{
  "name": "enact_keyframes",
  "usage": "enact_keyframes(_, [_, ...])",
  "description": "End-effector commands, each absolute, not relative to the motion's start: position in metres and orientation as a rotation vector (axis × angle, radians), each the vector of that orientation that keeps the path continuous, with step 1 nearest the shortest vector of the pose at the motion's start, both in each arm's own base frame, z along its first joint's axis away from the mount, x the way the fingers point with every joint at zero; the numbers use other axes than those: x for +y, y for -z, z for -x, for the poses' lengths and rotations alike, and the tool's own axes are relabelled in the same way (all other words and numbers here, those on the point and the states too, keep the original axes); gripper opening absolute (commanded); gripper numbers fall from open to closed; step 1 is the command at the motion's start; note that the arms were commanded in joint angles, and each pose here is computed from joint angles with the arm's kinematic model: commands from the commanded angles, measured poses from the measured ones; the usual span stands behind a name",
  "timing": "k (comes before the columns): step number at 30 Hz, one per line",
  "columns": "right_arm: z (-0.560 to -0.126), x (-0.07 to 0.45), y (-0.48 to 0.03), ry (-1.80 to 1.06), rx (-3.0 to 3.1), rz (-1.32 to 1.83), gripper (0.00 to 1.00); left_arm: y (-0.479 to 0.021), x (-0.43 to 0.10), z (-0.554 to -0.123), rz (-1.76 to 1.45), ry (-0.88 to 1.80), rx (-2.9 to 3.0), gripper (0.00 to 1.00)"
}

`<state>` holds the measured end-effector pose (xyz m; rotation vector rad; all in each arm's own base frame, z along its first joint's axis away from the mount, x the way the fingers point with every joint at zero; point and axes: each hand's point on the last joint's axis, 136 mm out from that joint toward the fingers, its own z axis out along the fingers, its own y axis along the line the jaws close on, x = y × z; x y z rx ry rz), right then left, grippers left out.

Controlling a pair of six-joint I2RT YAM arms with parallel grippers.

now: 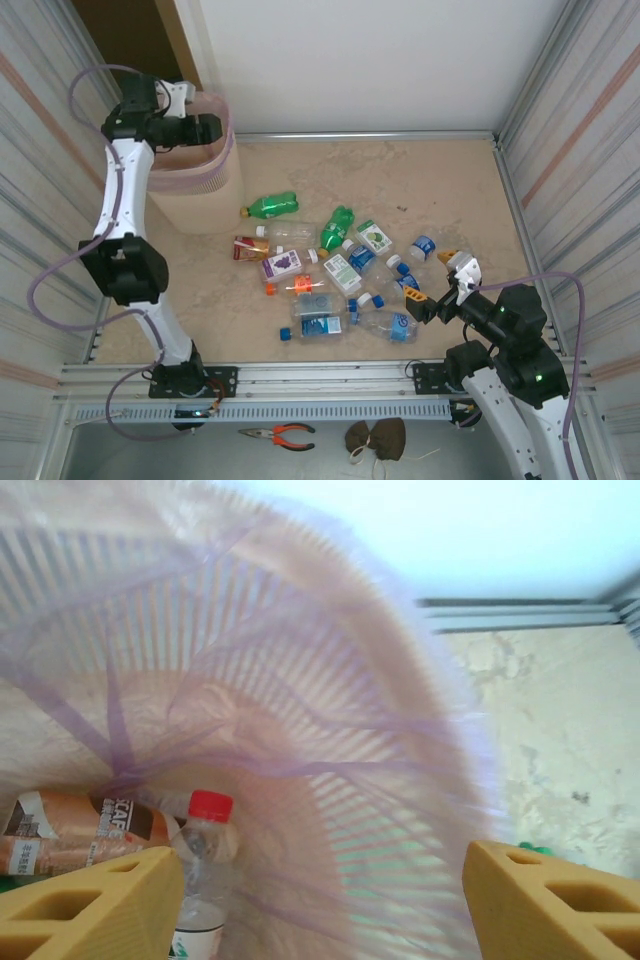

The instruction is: Put the plastic bottles in the bin

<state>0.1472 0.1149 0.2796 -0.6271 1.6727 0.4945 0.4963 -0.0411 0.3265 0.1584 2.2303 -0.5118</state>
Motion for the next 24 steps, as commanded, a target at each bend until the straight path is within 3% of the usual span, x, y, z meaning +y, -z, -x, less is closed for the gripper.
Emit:
enact_keyframes(1, [-0.145,0.114,-0.285,-0.489,1.652,0.631,0.99,-0.384,-0.055,-0.465,-0.208,0.574,2.115,0.73])
enact_keyframes(14, [-0.144,0.12,-0.284,-0.524,1.658,0.659,0.99,-0.442,-0.094,-0.377,-0.365,0.607,1.966,0.72])
enact_keyframes(24, [-0.143,0.124,-0.282,-0.542,1.66,0.676,0.99,-0.429,-0.129,-0.321,-0.474,0.609,1.976,0.72])
